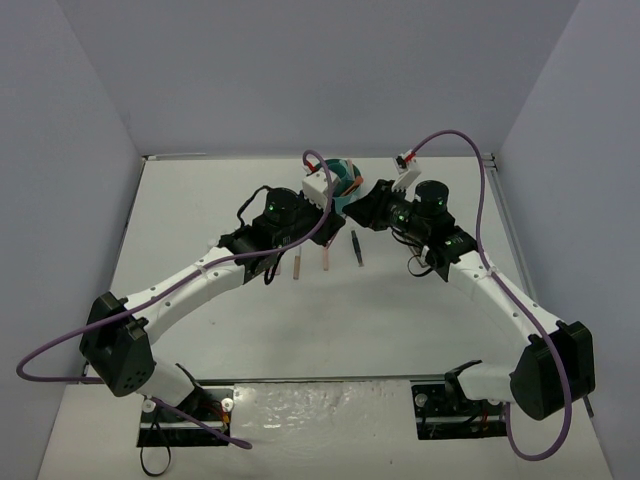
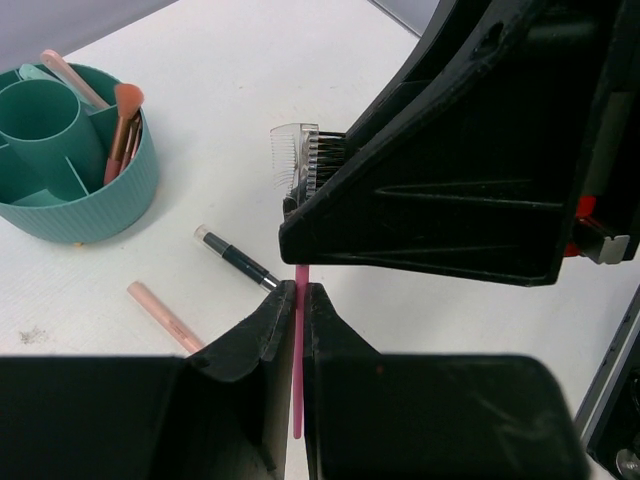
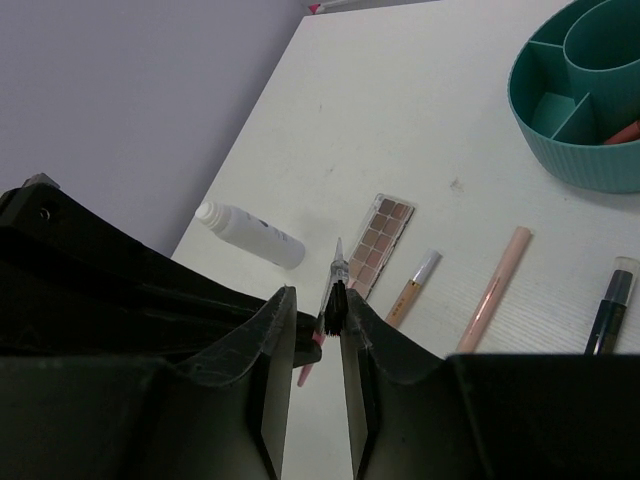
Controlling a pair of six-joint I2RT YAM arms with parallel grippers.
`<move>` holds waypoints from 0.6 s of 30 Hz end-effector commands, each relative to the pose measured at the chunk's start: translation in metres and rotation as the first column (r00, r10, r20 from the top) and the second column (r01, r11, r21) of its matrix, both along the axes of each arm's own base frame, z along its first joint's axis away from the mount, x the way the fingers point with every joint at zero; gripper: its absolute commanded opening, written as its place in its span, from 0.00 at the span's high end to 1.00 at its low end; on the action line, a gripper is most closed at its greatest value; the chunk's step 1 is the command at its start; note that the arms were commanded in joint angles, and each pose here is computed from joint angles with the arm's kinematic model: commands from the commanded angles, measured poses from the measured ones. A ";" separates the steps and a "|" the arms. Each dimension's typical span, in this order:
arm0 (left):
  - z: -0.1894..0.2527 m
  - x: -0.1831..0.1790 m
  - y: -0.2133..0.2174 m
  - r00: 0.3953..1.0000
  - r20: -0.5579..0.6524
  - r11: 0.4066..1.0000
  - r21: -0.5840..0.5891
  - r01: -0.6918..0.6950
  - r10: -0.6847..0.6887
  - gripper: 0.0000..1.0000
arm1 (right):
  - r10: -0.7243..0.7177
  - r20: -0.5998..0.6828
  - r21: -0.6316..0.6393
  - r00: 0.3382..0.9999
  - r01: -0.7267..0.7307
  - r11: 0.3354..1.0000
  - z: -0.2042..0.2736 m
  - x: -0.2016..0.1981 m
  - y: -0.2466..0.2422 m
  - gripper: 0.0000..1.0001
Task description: Organize the makeup
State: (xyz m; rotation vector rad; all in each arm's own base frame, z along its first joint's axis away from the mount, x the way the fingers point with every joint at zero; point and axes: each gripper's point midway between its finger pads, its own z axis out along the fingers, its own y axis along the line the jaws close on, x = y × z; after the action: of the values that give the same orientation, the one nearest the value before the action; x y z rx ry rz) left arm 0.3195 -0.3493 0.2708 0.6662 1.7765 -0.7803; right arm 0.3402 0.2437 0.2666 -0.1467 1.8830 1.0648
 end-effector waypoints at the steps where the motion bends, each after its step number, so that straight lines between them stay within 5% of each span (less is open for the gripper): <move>1: 0.049 -0.003 -0.009 0.995 0.097 0.992 -0.123 0.032 -0.020 1.00 | 0.014 0.081 0.043 0.997 -0.018 0.999 0.021 0.006 0.004 0.85; 9: 0.047 0.000 -0.009 0.996 0.086 0.992 -0.123 0.015 -0.005 0.94 | -0.005 0.081 0.030 0.997 0.003 1.000 0.016 0.010 0.001 1.00; 18: 0.022 0.013 0.020 0.989 0.022 0.985 -0.087 -0.147 0.150 0.27 | -0.131 0.116 -0.020 0.985 0.134 0.991 0.012 0.035 -0.019 1.00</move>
State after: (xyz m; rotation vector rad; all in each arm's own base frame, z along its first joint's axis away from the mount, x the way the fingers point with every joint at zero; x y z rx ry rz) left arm 0.3244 -0.3434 0.2576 0.5935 1.8185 -0.7571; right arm 0.3503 0.2389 0.2603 -0.1234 1.8845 1.0201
